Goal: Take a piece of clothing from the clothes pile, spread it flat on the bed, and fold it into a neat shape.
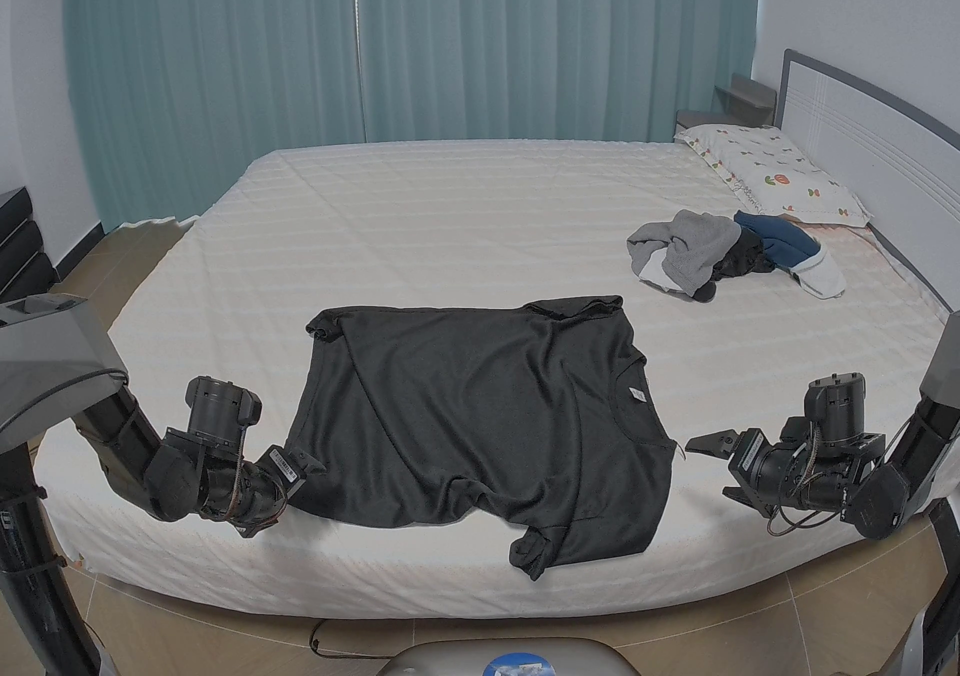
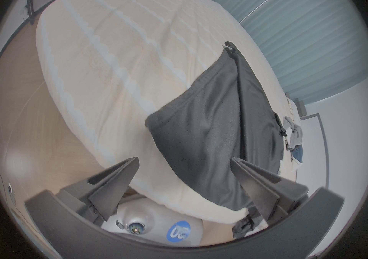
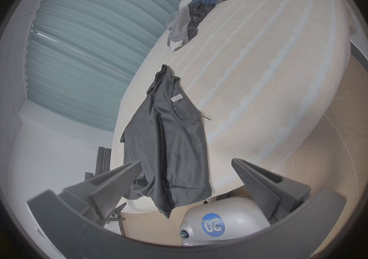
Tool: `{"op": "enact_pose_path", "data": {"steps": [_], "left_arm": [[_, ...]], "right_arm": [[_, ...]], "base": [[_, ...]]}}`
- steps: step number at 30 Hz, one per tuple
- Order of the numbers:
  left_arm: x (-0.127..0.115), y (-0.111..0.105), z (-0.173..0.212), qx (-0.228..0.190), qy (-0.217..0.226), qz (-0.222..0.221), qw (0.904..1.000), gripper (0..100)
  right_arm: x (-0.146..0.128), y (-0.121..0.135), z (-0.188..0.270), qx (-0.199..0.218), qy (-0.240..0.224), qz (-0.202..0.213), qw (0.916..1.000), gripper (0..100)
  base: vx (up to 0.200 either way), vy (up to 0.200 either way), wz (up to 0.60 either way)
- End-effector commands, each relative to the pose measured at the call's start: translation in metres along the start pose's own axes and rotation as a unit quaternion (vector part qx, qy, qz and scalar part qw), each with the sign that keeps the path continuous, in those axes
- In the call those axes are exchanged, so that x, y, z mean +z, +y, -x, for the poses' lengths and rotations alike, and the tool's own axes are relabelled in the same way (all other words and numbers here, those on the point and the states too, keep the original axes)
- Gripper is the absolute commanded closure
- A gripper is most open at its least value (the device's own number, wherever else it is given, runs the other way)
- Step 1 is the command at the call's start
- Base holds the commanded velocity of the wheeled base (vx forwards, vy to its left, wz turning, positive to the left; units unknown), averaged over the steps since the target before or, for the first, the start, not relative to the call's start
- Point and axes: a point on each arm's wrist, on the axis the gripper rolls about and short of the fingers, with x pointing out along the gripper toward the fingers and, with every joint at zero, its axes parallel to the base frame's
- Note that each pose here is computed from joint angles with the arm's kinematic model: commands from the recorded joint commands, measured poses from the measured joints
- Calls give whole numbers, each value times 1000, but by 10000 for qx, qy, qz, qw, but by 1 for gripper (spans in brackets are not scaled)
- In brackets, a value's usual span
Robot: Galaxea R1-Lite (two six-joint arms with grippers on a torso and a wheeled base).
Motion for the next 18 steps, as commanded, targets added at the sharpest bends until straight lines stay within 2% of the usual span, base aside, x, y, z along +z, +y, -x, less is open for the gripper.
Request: {"op": "enact_pose_path", "data": {"steps": [1, 5, 13, 14, 18], "left_arm": [[1, 5, -23, 153, -175, -37, 9997, 0], [4, 1, -27, -16, -361, -40, 9993, 0], [7, 4, -39, 235, -648, -9, 9976, 0], [10, 5, -39, 264, -713, 22, 9971, 100], [11, 11, -34, 372, -752, 145, 9964, 100]], "right_arm": [[-2, -1, -2, -28, 50, -2, 10000, 0], [-4, -1, -2, -31, 91, 21, 10000, 0], [-5, -1, -3, -45, 100, 30, 9999, 0], [-5, -1, -3, -45, 100, 30, 9999, 0], [-7, -3, -4, -80, 165, 28, 9998, 0]], "base": [[0, 0, 0], [0, 0, 0], [0, 0, 0], [0, 0, 0], [0, 0, 0]]}}
